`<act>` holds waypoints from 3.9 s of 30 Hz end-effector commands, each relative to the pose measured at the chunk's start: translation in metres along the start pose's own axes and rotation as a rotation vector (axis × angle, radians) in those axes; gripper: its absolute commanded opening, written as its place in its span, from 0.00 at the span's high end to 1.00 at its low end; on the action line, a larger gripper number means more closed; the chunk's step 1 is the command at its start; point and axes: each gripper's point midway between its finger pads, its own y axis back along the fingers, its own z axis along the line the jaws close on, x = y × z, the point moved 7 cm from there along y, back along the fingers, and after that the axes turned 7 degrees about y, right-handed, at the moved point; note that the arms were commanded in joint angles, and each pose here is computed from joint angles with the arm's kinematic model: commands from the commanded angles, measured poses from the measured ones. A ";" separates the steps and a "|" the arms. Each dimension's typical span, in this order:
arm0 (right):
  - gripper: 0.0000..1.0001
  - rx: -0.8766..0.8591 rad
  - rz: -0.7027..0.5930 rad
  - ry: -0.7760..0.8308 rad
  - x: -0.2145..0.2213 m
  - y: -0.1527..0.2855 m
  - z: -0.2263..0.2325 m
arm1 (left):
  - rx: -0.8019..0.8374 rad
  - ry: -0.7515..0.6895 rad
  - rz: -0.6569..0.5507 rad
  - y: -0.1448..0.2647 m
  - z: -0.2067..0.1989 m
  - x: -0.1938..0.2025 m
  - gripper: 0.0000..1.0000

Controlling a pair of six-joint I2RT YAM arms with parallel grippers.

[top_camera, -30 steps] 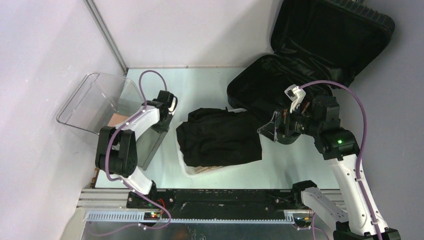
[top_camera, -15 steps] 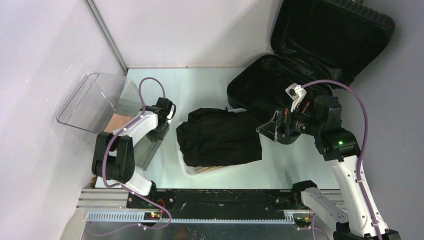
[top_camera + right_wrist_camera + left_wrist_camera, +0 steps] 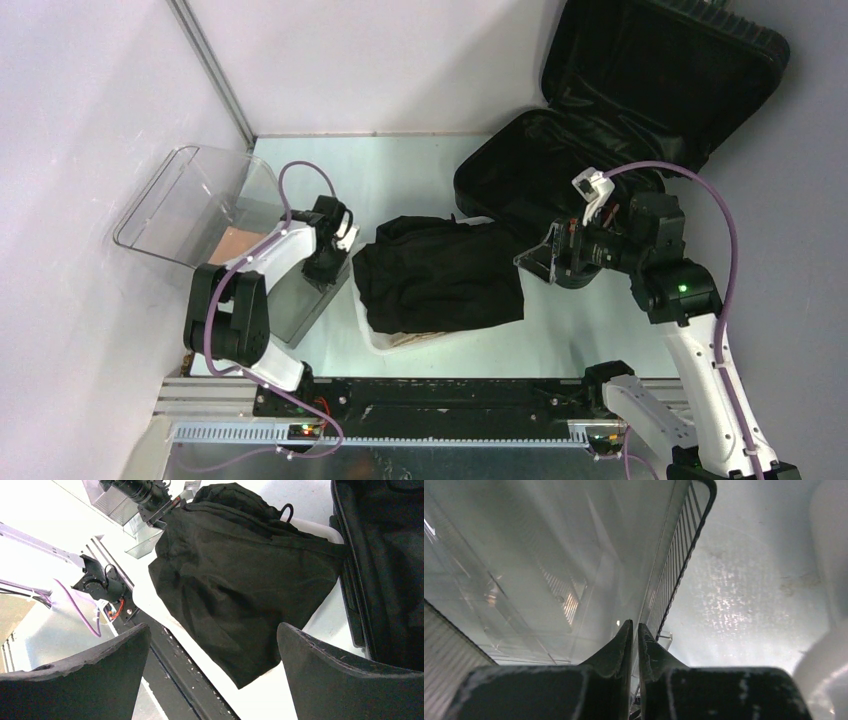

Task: Open, take out, and arrange the luggage
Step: Open the drawer of the storage box, then pick up the makeup from the center of the board.

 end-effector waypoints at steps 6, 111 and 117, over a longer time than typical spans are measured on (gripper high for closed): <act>0.00 0.021 -0.031 0.035 -0.003 0.007 0.002 | -0.065 0.049 -0.132 0.039 0.010 -0.013 0.74; 0.80 1.272 0.339 -0.790 0.107 -0.087 -0.409 | -0.232 0.181 -1.164 0.151 -0.012 -0.014 0.00; 0.86 1.222 0.331 -0.775 0.104 -0.080 -0.406 | -0.233 0.185 -1.167 0.152 -0.011 -0.013 0.00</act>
